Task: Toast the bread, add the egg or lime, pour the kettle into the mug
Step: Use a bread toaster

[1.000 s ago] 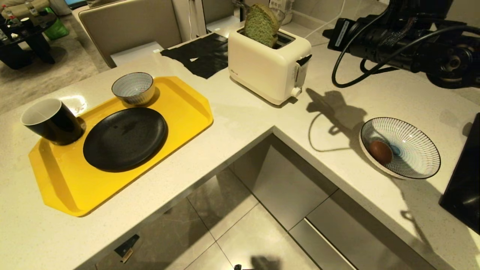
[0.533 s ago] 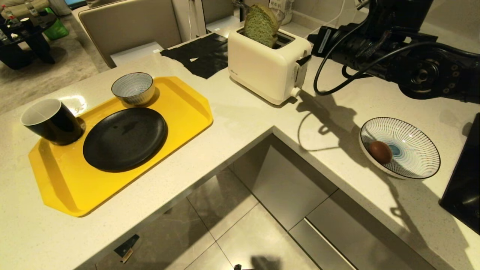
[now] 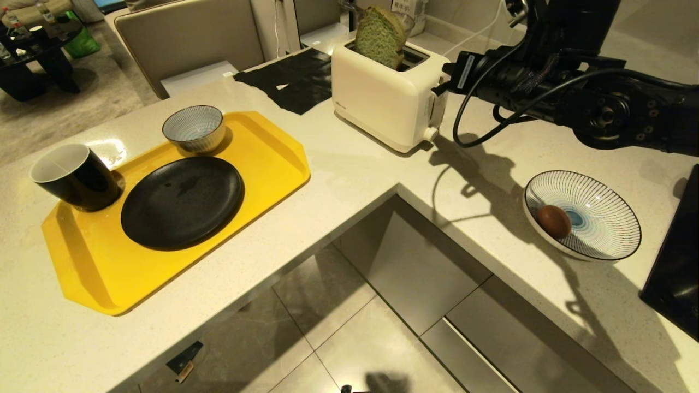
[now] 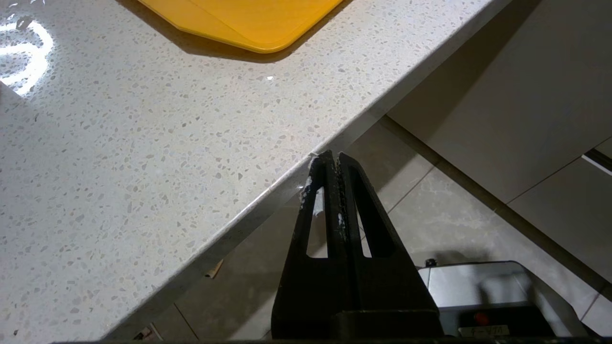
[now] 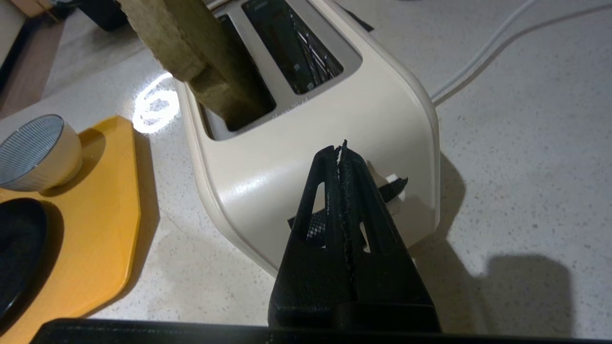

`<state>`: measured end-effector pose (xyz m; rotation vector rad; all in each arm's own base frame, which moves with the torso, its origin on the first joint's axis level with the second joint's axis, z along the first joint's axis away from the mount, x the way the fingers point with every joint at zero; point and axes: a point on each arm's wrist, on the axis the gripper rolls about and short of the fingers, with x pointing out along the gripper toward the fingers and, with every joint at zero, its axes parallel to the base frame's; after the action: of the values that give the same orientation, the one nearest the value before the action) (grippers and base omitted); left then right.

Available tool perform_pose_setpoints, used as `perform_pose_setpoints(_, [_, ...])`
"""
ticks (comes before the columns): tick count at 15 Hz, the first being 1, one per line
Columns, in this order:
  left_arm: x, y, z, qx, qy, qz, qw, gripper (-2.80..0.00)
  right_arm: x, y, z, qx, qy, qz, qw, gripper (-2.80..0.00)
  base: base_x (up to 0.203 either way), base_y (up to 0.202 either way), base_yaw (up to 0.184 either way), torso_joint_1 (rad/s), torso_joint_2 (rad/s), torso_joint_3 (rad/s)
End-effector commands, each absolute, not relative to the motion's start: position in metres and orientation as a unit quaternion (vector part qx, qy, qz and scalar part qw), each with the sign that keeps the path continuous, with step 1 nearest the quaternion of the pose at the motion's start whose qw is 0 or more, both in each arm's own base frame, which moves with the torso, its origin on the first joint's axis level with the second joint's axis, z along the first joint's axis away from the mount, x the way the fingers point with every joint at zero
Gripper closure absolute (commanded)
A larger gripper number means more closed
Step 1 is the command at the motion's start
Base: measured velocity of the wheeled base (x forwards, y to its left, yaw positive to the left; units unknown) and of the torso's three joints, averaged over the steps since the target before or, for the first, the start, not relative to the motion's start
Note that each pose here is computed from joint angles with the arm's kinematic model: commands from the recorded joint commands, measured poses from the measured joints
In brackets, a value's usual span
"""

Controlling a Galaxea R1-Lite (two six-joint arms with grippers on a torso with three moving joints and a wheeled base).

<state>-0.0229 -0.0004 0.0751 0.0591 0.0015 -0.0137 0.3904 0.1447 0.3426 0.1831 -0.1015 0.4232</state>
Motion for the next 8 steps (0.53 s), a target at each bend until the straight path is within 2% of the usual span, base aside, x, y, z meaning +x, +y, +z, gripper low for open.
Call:
perform_pose_setpoints(1, [-0.023,0.000,0.075,0.030,0.001,-0.007,1.000,0.00,0.392,0.145,0.339,0.089,-0.040,0.209,0.973,0.00,0.000,0.000,0.000,0.000,0.00,0.000])
perform_pose_setpoints(8, [-0.023,0.000,0.075,0.030,0.001,-0.007,1.000,0.00,0.401,0.148,0.321,0.077,-0.003,0.206,0.976,0.00,0.000,0.000,0.000,0.000,0.00,0.000])
